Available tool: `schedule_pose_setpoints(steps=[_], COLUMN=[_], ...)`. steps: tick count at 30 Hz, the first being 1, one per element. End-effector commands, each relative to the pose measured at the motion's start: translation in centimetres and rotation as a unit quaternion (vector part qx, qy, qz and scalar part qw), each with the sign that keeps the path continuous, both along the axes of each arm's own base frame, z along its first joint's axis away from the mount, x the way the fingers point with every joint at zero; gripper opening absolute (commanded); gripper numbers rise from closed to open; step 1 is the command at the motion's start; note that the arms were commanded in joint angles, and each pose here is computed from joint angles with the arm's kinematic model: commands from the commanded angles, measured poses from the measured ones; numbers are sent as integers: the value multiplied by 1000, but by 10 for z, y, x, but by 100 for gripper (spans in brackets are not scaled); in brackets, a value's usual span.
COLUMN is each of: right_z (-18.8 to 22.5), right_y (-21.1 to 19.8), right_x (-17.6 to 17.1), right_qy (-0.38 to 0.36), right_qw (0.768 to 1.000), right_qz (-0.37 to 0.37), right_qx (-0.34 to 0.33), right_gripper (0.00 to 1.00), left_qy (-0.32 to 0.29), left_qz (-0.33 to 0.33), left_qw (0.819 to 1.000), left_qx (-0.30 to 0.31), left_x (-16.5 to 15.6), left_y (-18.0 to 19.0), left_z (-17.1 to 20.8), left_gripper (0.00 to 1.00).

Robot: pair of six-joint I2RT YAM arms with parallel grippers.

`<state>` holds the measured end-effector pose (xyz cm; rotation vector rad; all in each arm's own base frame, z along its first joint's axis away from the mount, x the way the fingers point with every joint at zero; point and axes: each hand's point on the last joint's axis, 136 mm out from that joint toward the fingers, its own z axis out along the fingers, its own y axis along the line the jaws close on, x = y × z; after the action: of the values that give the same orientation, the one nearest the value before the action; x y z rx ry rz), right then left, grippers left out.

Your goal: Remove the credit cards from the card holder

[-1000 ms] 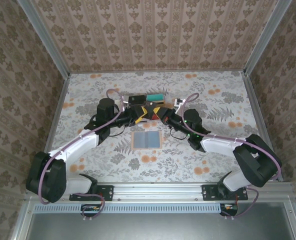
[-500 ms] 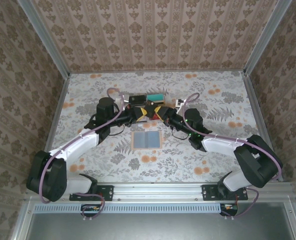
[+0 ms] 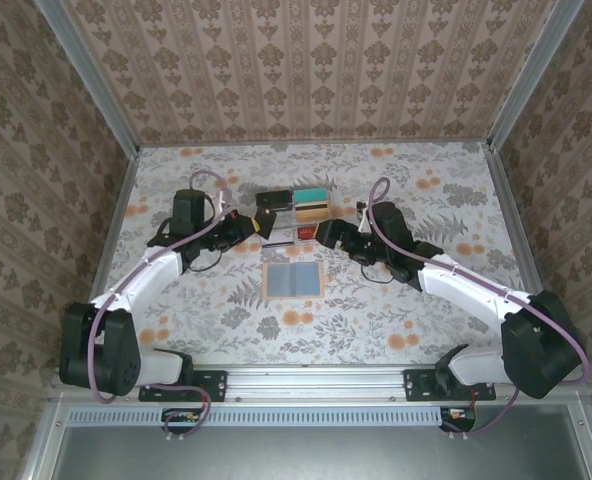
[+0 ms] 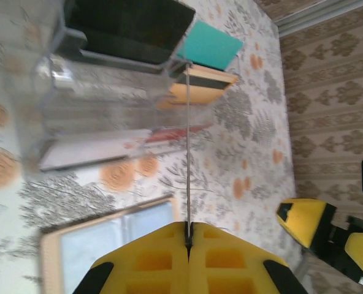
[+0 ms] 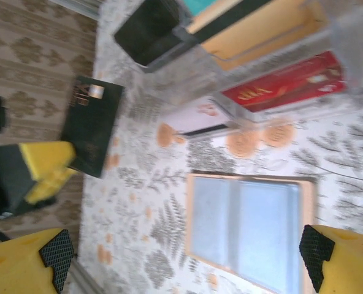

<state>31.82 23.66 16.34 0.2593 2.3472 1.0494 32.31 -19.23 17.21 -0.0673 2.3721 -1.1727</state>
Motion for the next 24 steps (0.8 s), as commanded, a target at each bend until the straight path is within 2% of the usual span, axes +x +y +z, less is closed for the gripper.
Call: schedule_pose_setpoints(steps=[1, 5, 9, 17, 21, 24], right_z=[-2, -2, -7, -11, -13, -14], right_y=[-26, -40, -53, -55, -60, -62], right_x=[-2, 1, 3, 4, 5, 5], right_qy=[-1, -2, 8, 7, 12, 16], right_qw=[998, 996, 995, 995, 995, 995], right_qz=[-8, -18, -31, -11, -17, -18], right_qx=[-65, -83, -97, -98, -101, -97], right_gripper=[100, 100, 100, 100, 100, 100], left_qy=[-57, -110, -161, -223, -256, -270], left_qz=[-37, -73, -123, -192, -255, -280], left_qw=[994, 983, 965, 923, 893, 879], left_qx=[83, 124, 165, 246, 268, 276], left_x=[3, 15, 28, 65, 75, 82], left_y=[11, 10, 3, -1, -9, -13], left_z=[4, 14, 28, 44, 46, 45], left_gripper=[0, 0, 0, 0, 0, 0])
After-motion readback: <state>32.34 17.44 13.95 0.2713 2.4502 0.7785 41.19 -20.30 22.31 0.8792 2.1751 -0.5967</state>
